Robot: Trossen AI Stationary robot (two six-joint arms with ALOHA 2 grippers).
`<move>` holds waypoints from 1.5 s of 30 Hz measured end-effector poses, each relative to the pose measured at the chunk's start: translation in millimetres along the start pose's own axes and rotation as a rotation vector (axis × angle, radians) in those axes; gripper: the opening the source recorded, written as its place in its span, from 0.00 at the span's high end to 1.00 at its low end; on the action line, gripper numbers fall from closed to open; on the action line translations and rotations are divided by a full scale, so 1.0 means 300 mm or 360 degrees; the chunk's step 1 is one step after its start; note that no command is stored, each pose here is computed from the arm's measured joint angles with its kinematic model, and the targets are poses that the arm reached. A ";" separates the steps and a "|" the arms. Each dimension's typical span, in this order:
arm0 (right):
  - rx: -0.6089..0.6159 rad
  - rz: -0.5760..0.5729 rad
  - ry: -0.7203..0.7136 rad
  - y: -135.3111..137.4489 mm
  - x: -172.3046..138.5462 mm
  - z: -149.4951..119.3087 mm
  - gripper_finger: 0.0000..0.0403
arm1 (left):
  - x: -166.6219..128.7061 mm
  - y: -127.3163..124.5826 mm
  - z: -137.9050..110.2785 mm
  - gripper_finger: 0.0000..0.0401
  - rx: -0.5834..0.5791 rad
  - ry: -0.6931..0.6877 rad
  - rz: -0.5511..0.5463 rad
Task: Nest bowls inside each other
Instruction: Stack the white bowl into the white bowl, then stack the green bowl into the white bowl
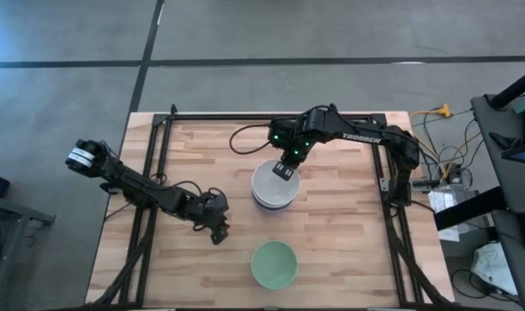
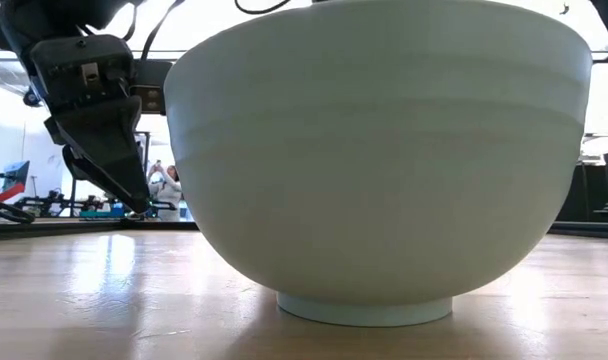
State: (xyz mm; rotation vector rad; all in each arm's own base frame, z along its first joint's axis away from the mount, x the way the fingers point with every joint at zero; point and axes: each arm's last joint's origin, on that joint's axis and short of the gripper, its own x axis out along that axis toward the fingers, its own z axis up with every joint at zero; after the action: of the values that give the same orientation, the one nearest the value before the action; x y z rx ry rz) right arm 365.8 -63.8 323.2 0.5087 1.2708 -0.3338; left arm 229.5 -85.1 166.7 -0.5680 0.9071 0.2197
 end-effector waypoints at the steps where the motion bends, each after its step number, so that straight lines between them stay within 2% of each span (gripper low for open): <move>1: -0.0001 0.0005 -0.0008 0.001 0.001 0.002 0.98 | 0.000 0.000 0.000 0.64 0.0000 -0.0003 -0.0002; 7: -0.0004 0.0104 -0.0059 0.012 0.001 0.016 0.98 | 0.000 -0.003 0.003 0.64 -0.0004 -0.0015 -0.0015; 15: 0.0014 0.0088 0.0096 0.010 0.075 0.027 0.98 | 0.000 -0.005 0.004 0.64 -0.0006 -0.0021 -0.0023; 22: 0.0011 0.0071 0.0112 0.014 0.094 0.030 0.96 | 0.000 -0.006 0.004 0.64 -0.0009 -0.0023 -0.0026; 27: 0.0000 0.0040 0.0089 0.014 0.079 0.023 0.90 | 0.000 -0.006 0.004 0.64 -0.0008 -0.0023 -0.0026; 38: 0.0000 0.0053 0.0056 0.013 0.048 0.014 0.68 | 0.000 -0.006 0.005 0.64 -0.0005 -0.0024 -0.0026; 43: -0.0002 0.0071 0.0006 0.011 0.013 0.008 0.63 | -0.001 -0.009 0.007 0.64 -0.0008 -0.0031 -0.0036; 45: -0.0005 0.0086 -0.0029 0.013 -0.013 0.008 0.62 | -0.002 -0.023 0.019 0.64 -0.0024 -0.0077 -0.0113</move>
State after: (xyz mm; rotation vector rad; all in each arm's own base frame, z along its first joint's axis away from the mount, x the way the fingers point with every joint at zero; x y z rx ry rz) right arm 368.7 -62.1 328.3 0.5351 1.2373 -0.2905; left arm 235.8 -87.8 172.6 -0.6054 0.8373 0.1754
